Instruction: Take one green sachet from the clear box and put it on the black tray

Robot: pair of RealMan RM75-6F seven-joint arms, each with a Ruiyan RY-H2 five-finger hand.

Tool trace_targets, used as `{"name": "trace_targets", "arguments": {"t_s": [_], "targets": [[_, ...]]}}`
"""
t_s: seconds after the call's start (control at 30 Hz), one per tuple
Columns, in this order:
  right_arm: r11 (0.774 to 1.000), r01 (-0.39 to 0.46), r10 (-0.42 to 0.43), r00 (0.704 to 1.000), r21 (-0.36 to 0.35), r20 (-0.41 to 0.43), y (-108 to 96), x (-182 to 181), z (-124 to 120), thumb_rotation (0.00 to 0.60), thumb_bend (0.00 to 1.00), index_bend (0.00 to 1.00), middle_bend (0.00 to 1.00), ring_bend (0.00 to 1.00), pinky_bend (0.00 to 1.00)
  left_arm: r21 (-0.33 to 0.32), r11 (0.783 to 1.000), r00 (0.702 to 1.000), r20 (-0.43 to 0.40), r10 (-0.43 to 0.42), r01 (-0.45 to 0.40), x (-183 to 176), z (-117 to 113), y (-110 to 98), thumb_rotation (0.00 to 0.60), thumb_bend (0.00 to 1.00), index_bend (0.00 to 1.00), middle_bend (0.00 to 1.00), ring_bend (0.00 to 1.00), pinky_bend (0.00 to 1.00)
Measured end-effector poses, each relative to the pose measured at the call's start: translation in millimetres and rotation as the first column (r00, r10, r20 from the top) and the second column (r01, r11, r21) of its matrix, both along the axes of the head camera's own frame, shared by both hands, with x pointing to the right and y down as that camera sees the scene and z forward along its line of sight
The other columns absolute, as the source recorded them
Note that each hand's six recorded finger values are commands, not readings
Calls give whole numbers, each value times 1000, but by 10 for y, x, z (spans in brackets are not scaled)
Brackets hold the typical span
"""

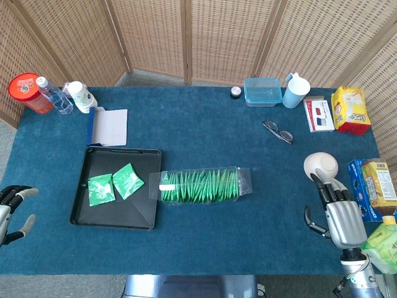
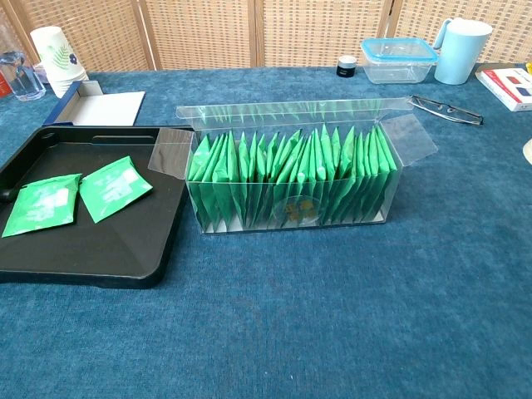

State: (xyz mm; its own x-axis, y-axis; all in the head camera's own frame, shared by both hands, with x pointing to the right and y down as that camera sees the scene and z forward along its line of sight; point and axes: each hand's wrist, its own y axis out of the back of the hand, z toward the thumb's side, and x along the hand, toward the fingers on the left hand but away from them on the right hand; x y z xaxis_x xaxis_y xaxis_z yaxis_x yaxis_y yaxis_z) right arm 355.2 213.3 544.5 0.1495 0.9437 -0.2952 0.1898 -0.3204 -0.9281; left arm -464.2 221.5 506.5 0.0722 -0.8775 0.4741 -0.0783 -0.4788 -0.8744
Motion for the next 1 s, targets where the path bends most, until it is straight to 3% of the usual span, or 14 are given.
{"name": "trace_targets", "arguments": {"t_s": [0.53,0.83,1.0], "targets": [[1000,-25,25,1000,17,3,58,77,-54,242,583,0,90,166,173,16,999,999,-23,45,-44,95,-31,-43,600,375,254,238,190,274],[999,-45,45,999,16,0,112,127,-60,242,582,0,90,166,173,16,987,984,-67,162,-161,352,-10,-314,600,372,254,238,201,308],[999,-49,49,999,16,-1,111,118,-47,242,583,0,90,166,173,-6,962,958,-89,273,-275,644,67,-578,600,368,254,238,201,312]]}}
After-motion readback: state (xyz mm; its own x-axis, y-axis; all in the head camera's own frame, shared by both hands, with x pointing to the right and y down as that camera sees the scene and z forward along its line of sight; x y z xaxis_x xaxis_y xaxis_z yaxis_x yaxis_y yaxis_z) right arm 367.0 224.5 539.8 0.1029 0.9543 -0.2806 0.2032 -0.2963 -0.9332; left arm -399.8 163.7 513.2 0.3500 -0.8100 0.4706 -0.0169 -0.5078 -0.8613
